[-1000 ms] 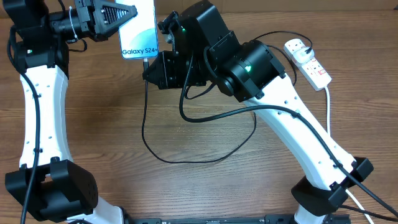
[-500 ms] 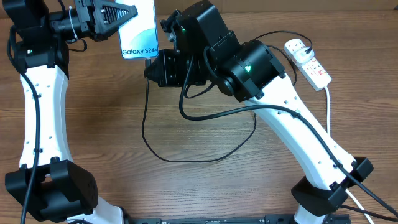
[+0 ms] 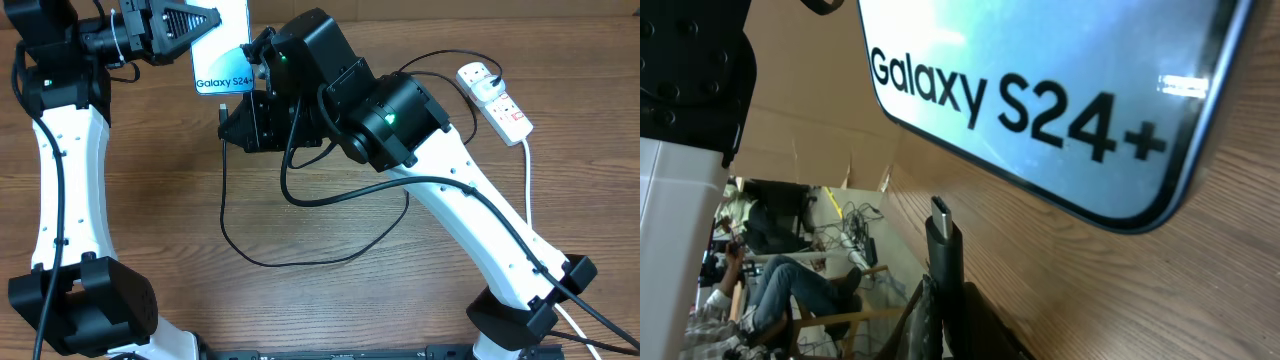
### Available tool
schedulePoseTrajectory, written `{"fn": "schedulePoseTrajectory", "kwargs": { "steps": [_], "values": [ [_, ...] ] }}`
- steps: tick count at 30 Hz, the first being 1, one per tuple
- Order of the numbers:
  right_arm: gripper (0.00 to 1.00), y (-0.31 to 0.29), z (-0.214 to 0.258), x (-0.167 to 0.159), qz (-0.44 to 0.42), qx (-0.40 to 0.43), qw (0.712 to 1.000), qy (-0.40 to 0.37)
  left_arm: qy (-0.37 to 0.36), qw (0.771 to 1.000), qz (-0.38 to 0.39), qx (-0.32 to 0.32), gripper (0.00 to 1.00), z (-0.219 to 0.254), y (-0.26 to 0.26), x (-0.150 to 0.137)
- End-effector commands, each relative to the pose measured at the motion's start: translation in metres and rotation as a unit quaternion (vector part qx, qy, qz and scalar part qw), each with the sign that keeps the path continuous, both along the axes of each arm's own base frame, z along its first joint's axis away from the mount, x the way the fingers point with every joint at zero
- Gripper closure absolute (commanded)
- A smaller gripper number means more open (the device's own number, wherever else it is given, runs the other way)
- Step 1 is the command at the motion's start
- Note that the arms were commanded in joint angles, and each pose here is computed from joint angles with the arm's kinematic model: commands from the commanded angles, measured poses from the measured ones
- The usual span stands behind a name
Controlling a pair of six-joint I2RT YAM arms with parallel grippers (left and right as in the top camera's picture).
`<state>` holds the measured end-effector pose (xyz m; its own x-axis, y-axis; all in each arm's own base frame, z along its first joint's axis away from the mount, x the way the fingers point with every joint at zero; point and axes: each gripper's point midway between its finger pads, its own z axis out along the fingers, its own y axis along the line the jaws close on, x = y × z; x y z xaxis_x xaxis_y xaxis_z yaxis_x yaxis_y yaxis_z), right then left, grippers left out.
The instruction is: Plug charger to phone and switch on socket
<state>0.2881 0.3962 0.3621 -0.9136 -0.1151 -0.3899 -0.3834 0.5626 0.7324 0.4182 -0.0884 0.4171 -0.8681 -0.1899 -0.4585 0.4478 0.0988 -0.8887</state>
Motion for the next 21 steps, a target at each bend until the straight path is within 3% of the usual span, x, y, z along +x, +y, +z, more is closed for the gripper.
{"fn": "schedulePoseTrajectory", "kwargs": {
  "steps": [1, 21],
  "values": [
    [0.96, -0.01, 0.02, -0.002, -0.011, 0.012, 1.0, -0.025, -0.01, 1.0, -0.008, 0.002, 0.96, 0.01, 0.0, -0.006],
    [0.96, -0.014, 0.021, 0.014, -0.038, 0.002, 0.998, -0.056, -0.009, 1.0, -0.008, 0.001, 0.96, 0.01, 0.0, -0.007]
  ]
}}
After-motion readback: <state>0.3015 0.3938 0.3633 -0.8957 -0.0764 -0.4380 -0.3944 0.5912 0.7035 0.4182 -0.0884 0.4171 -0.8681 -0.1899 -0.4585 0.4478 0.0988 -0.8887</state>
